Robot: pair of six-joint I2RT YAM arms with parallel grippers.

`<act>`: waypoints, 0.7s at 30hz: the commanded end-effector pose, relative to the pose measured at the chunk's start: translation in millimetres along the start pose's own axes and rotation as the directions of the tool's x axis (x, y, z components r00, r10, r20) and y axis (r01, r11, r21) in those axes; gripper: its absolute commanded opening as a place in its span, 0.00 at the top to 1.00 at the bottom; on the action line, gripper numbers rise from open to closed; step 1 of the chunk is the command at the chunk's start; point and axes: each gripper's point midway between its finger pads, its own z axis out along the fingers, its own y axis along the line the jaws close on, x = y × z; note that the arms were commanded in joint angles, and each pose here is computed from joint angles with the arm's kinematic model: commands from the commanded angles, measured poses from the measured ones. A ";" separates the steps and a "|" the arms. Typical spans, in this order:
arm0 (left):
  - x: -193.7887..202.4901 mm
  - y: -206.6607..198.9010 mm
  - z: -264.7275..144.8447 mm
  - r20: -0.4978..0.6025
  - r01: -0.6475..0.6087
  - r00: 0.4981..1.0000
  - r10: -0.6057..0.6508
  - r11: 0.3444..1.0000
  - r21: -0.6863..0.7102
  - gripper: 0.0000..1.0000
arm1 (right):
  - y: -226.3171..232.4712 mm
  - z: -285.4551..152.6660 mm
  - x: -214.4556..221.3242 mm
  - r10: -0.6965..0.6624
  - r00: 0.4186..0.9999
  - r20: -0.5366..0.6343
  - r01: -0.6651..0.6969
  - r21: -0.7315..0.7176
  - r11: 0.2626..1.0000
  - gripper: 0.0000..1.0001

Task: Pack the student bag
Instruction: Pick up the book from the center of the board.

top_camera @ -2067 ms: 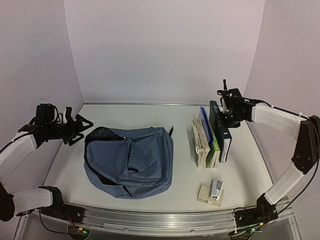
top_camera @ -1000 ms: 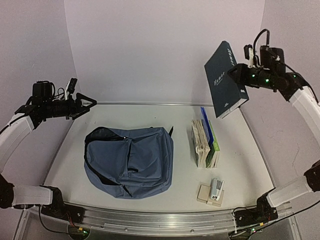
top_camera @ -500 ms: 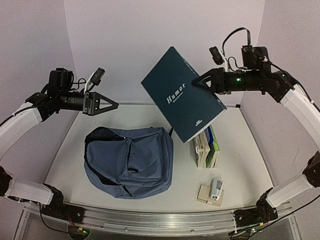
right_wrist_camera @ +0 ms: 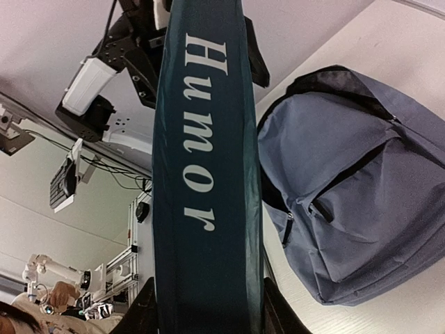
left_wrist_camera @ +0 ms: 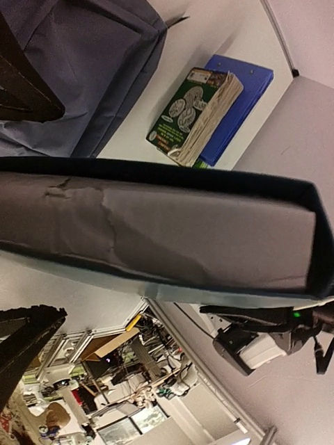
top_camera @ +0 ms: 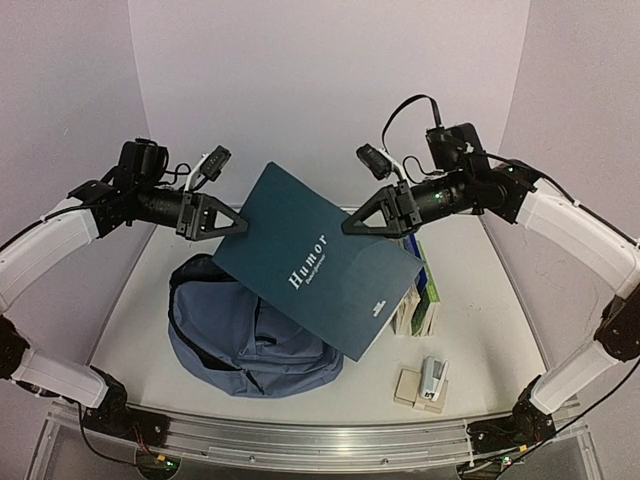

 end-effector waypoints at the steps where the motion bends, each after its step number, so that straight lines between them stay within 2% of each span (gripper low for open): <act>1: -0.5 -32.5 1.8 -0.019 -0.046 0.999 0.049 0.990 0.134 0.16 | 28.0 1.9 -13.2 -0.090 0.995 0.035 0.094 -0.151 0.984 0.82; 5: 3.2 -41.0 -0.4 -0.015 -0.034 0.999 0.037 0.984 0.176 0.48 | 18.1 9.3 -9.6 -0.076 0.997 0.018 0.078 -0.152 0.985 0.82; 8: 7.9 -41.6 -1.2 -0.017 -0.021 1.000 0.025 0.984 0.178 0.56 | 12.2 12.9 -7.2 -0.077 0.997 0.009 0.077 -0.148 0.986 0.82; 12: 13.3 -41.3 -1.0 -0.029 0.006 1.000 -0.001 0.983 0.184 0.77 | 3.9 16.3 -4.4 -0.076 0.997 0.006 0.076 -0.126 0.989 0.80; 14: 15.6 -40.8 -0.5 -0.035 0.021 0.999 -0.014 0.982 0.190 0.82 | -1.2 17.3 -3.3 -0.078 0.997 0.008 0.078 -0.105 0.991 0.78; 17: 18.1 -39.8 0.2 -0.043 0.044 0.998 -0.036 0.980 0.196 0.87 | -11.0 18.3 -2.5 -0.076 0.997 0.018 0.077 -0.057 0.995 0.70; 21: 18.2 -31.8 2.8 -0.040 0.089 0.996 -0.084 0.982 0.166 0.95 | -22.8 20.2 -0.9 -0.072 0.997 0.024 0.072 -0.006 0.997 0.42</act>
